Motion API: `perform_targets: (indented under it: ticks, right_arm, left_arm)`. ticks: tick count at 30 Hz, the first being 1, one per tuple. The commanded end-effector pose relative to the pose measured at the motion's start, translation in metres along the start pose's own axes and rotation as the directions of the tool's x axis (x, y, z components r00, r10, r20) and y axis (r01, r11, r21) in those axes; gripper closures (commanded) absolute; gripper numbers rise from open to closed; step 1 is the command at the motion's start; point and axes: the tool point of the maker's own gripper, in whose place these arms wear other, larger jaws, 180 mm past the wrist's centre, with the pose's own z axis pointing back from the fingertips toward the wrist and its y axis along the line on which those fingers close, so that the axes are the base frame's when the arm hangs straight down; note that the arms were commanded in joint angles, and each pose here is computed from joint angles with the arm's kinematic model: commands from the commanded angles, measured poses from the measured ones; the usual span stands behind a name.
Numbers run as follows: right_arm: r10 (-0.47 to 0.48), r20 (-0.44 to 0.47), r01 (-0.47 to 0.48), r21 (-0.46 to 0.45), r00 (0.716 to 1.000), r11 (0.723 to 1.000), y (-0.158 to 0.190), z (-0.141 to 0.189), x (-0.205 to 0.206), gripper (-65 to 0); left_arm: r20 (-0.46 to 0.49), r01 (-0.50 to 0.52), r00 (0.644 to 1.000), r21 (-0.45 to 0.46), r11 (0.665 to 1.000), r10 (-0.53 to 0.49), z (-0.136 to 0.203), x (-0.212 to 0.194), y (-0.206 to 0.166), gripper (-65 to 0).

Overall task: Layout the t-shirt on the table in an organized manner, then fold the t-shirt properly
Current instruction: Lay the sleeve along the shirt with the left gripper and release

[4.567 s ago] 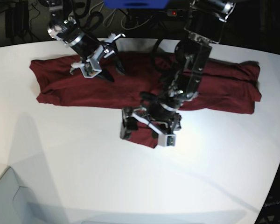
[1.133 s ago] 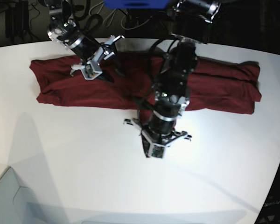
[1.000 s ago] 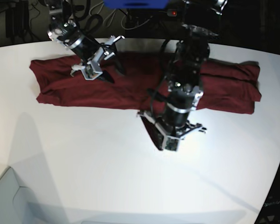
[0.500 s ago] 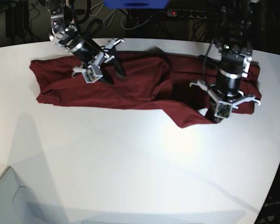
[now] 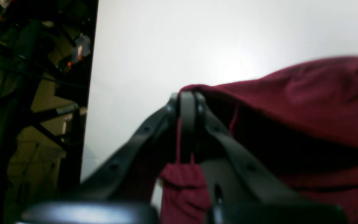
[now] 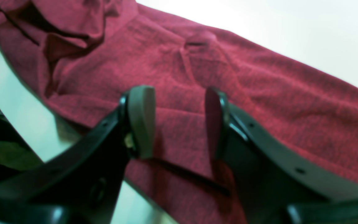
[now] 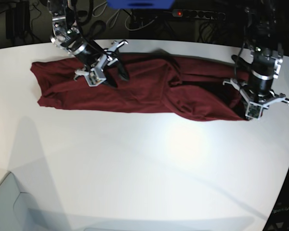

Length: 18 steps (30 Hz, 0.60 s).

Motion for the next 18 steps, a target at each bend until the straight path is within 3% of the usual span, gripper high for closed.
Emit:
perform_targets:
  ticks: [1,7,18]
  right_arm:
    - [-0.001,0.055,0.001,0.007,0.998,1.000,0.000,0.000,0.015,-27.0]
    - [0.003,0.056,-0.004,0.007,0.998,1.000,0.000,0.000,0.015,-27.0]
    - [0.010,0.066,-0.011,0.005,0.998,1.000,-0.003,-0.002,0.020,-27.0]
  left_arm:
    - [0.024,0.006,1.000,0.031,1.000,-0.007,0.001,0.005,0.012,-0.1]
    - [-0.066,0.002,0.998,0.085,0.996,0.003,0.007,-0.033,0.035,-0.1]
    - [-0.246,-0.031,0.968,0.075,0.997,0.048,0.000,-0.105,0.034,-0.1]
